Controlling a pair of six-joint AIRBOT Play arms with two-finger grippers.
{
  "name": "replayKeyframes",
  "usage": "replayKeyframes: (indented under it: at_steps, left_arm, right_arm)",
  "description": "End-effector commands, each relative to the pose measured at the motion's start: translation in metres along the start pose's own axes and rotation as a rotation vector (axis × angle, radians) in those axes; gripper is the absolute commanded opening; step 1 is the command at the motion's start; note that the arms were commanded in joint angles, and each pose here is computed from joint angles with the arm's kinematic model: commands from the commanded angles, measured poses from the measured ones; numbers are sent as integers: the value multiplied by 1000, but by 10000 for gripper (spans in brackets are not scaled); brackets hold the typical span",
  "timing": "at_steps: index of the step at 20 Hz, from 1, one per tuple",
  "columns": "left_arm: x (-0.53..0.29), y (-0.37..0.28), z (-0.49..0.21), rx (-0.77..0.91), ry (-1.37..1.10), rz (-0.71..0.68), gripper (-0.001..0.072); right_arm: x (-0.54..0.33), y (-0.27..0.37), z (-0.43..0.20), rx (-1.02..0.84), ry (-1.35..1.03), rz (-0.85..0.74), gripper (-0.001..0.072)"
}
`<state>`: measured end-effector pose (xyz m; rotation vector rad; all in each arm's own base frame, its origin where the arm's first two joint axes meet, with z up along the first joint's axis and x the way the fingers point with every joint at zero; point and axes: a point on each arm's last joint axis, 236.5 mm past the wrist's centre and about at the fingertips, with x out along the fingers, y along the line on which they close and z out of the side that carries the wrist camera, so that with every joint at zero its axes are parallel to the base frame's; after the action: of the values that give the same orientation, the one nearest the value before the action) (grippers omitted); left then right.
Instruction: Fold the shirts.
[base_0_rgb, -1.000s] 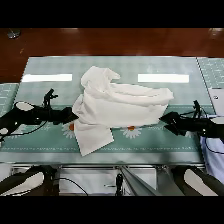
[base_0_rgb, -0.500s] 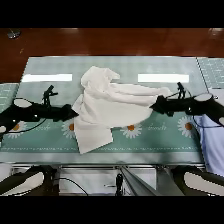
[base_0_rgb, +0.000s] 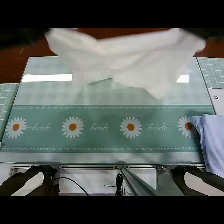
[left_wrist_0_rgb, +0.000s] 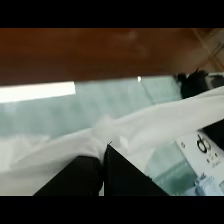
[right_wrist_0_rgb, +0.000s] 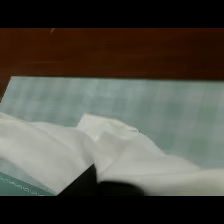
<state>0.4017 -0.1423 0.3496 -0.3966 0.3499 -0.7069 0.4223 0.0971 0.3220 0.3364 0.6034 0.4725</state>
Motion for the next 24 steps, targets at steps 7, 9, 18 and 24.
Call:
replayKeyframes:
  at_steps: [7,9,18,24]
  left_arm:
    - [-209,-173,113,535,-440,277,34]
    - [-231,-185,99,573,-435,313,34]
    - [-186,-100,27,411,-85,409,34]
    - [-77,53,-32,152,148,463,34]
  right_arm:
    - [-256,134,-25,-361,-343,-172,25]
    - [-276,146,-47,-368,-346,-173,25]
    - [-186,111,-106,-196,-27,-41,25]
    - [-33,5,-143,58,147,-21,25]
